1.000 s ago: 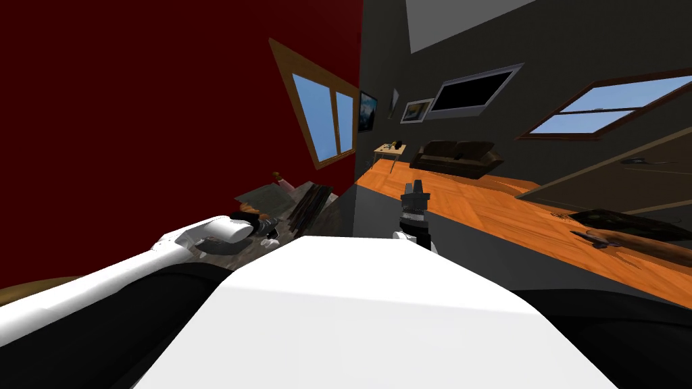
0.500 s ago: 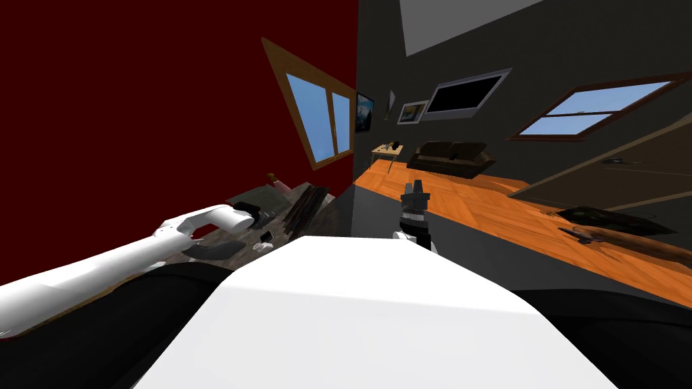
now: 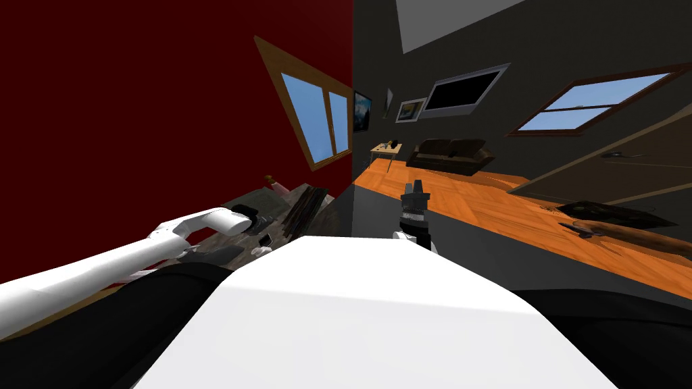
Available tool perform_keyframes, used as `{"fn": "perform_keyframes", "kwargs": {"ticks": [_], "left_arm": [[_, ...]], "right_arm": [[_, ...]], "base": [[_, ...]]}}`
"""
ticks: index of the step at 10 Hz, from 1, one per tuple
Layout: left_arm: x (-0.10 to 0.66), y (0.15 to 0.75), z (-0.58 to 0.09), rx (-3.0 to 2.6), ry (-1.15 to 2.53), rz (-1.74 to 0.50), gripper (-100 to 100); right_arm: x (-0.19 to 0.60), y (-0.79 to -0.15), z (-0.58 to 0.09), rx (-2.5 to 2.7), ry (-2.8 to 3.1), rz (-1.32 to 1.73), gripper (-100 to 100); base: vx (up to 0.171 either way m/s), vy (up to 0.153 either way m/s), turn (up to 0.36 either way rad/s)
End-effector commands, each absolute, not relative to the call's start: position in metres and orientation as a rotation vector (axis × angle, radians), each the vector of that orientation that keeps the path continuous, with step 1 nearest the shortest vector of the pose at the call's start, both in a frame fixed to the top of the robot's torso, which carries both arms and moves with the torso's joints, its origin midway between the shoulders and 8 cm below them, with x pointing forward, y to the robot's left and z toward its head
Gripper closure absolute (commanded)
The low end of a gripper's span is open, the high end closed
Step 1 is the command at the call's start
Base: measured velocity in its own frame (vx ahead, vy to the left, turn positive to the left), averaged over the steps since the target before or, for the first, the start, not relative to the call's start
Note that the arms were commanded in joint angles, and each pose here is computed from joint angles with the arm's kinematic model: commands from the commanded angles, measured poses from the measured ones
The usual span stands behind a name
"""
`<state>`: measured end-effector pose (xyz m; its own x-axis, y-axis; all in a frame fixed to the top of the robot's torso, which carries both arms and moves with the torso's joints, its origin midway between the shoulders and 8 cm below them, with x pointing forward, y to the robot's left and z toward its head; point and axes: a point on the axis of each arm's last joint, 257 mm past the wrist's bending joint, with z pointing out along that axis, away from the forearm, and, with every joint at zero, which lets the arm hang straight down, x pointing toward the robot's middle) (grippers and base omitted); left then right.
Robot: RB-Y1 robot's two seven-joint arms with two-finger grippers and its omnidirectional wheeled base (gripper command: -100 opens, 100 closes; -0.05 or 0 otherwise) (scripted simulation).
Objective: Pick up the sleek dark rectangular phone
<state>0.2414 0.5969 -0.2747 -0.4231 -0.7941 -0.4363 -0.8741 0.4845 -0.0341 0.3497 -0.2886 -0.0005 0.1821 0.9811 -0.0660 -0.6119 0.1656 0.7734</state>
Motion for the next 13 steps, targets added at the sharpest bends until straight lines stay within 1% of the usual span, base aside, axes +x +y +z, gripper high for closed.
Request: {"fn": "perform_keyframes", "kwargs": {"ticks": [1,2,3,5,13], "left_arm": [[0.216,0.584,-0.297,-1.463,2.383,0.250,-100],[0.198,0.576,-0.310,-1.516,2.407,0.230,-100],[0.198,0.576,-0.310,-1.516,2.407,0.230,-100],[0.175,0.564,-0.325,-1.589,2.434,0.200,-100],[0.169,0.561,-0.329,-1.609,2.441,0.192,-100]], "right_arm": [[0.350,-0.289,-0.001,0.691,0.661,1.260,0],[0.350,-0.289,-0.001,0.691,0.661,1.260,0],[0.350,-0.289,-0.001,0.691,0.661,1.260,0],[0.350,-0.289,-0.001,0.691,0.661,1.260,0],[0.350,-0.289,-0.001,0.691,0.661,1.260,0]], "base": [[-0.027,0.118,-0.047],[0.007,0.071,0.033],[0.014,0.014,0.045],[0.004,0.010,0.028],[0.001,0.004,0.011]]}}
